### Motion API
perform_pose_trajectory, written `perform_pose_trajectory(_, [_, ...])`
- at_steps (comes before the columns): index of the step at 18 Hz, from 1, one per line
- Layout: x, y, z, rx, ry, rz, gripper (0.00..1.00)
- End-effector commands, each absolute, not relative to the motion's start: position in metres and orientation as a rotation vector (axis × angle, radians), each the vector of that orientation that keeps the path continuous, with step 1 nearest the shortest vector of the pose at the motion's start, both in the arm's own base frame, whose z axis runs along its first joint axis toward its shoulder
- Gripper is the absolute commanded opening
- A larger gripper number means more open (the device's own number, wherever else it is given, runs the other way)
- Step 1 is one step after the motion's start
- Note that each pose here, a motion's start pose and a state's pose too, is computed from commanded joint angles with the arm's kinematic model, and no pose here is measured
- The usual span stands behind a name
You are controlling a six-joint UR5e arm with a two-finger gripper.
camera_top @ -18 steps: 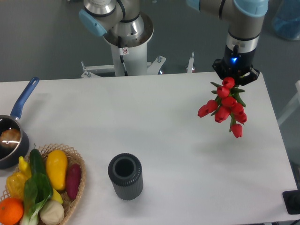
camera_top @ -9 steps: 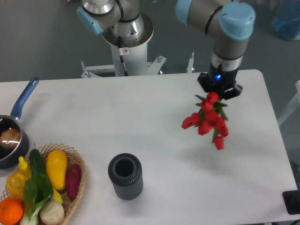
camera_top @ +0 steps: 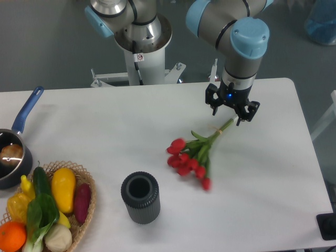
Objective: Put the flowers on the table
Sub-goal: 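Lower the red tulips onto the table and open the gripper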
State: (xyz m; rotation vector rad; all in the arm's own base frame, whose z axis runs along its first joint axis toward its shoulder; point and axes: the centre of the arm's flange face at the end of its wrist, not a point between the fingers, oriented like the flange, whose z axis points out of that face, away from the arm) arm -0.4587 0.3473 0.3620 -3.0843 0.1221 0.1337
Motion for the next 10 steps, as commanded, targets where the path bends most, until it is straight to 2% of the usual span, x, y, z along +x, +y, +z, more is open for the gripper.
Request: perform_pose_trajectory(10, [-0.491, 0.307, 0.37, -3.085, -0.004, 0.217, 1.0])
